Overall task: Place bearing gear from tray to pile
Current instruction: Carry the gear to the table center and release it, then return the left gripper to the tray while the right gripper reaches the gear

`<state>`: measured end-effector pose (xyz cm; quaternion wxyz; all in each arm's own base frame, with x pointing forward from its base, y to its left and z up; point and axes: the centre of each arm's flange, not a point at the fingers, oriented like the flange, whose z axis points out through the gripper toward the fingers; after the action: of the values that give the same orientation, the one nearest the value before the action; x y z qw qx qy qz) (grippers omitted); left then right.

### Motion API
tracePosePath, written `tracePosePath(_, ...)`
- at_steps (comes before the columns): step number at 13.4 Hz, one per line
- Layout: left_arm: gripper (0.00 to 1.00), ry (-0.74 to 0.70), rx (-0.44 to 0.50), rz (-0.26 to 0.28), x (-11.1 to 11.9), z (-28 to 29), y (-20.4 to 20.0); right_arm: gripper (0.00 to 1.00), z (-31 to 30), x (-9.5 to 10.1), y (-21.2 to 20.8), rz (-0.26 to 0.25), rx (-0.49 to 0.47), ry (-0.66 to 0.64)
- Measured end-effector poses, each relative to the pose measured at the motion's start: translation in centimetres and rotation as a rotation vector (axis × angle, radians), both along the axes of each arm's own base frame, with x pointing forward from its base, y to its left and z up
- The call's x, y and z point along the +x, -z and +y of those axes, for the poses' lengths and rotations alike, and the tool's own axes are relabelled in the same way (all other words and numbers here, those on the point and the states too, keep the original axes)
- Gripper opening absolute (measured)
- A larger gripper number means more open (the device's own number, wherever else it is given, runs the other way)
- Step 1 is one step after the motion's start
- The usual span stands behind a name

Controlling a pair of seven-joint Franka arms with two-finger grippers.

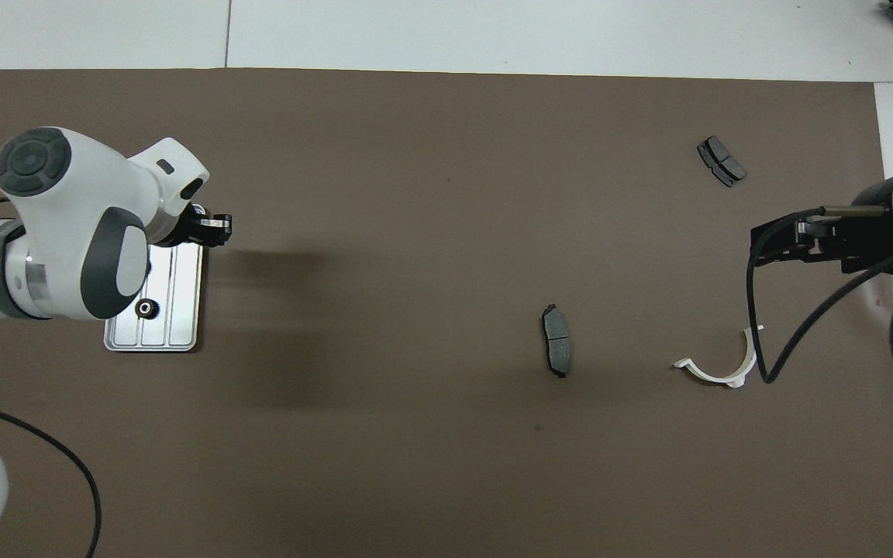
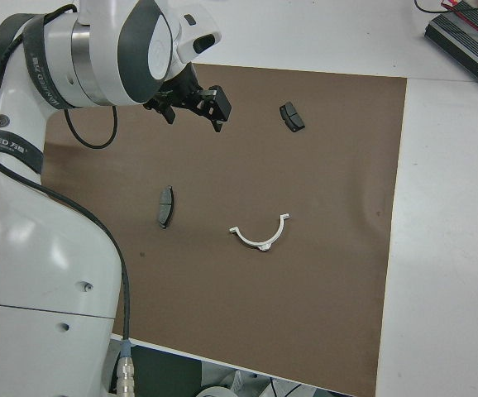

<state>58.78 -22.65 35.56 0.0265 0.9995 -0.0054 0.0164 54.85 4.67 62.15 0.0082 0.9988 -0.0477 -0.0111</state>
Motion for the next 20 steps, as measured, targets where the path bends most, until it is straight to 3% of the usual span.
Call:
tracePosePath(4,0.24,0.035,-0.017,-0.01,-5.8,-12.2,0.7,1.0,0.0,0.0,0.0,0.0,0.0,0.0)
tracePosePath(8,0.29,0.096,-0.024,-0.012,-9.8,-18.7,3.6,1.0,0.0,0.0,0.0,0.0,0.0,0.0)
tracePosePath(11,0.62,0.107,-0.022,-0.01,-10.3,-19.3,4.2,1.0,0.0,0.0,0.0,0.0,0.0,0.0)
tracePosePath(14,0.98,0.063,-0.017,-0.021,-8.6,-17.8,3.5,1.0,0.0,0.0,0.0,0.0,0.0,0.0)
tracePosePath(18,1.0,-0.105,-0.001,-0.03,-0.3,-6.0,0.8,1.0,0.2,0.0,0.0,0.001,0.0,-0.004)
tracePosePath(20,1.0,-0.141,0.012,-0.019,2.5,1.9,-0.4,1.0,1.1,-0.1,0.1,0.004,0.002,-0.019)
